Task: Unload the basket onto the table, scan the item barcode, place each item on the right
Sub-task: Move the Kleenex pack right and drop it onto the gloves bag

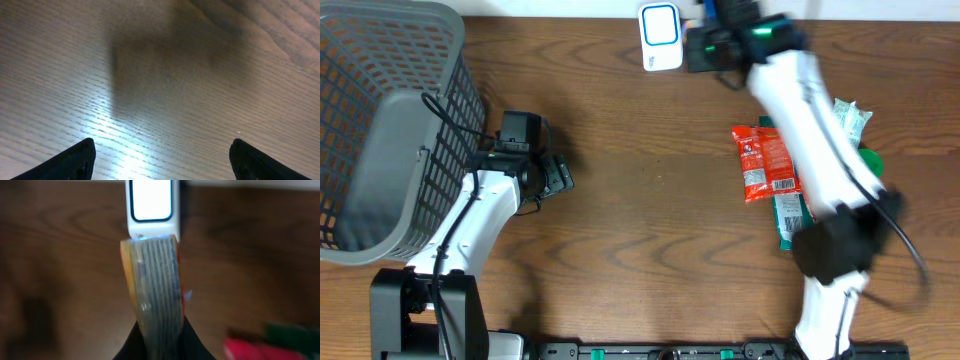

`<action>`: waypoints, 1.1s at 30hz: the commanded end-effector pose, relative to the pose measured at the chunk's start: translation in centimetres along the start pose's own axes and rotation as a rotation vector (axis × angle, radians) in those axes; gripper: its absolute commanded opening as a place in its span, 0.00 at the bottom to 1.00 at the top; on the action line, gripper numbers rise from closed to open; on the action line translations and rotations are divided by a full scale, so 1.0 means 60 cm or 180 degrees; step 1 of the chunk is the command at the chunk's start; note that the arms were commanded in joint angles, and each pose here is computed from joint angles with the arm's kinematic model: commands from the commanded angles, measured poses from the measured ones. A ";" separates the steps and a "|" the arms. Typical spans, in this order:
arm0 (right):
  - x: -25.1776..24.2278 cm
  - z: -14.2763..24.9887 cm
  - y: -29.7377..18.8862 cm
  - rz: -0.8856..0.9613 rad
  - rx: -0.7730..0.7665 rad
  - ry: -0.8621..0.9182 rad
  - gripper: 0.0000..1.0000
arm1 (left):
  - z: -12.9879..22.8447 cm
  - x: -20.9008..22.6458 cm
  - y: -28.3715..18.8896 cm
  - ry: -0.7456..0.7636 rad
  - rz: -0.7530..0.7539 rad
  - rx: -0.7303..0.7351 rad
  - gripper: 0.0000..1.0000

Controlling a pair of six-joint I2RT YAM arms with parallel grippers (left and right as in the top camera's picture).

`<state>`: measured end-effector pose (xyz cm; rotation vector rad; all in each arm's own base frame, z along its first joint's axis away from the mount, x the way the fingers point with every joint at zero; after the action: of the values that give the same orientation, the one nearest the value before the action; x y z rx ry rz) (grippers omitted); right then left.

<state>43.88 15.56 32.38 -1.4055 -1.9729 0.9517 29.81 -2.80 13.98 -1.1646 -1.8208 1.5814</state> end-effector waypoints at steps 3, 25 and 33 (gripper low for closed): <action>-0.047 0.043 -0.172 0.0172 0.0099 0.0093 0.01 | 0.003 0.006 0.007 0.0015 -0.0070 0.0024 0.86; -0.214 0.284 -0.073 0.0982 0.2120 0.0663 0.01 | 0.003 0.006 0.007 0.0015 -0.0070 0.0024 0.86; -0.240 0.353 0.029 0.1472 0.1969 0.0525 0.01 | 0.003 0.006 0.007 0.0015 -0.0071 0.0025 0.86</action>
<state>33.84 -1.82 19.27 -1.4503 -1.1597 1.3616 29.82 -2.81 13.98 -1.1658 -1.8206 1.5819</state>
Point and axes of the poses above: each gripper's point midway between its finger pads, its own y axis out along the fingers, its own x axis along the line the jaws close on, z = x × y, the point moved 9 cm from there along -y, back along the fingers, and after that the axes turned 12 degrees about -y, right-handed, at the moved point
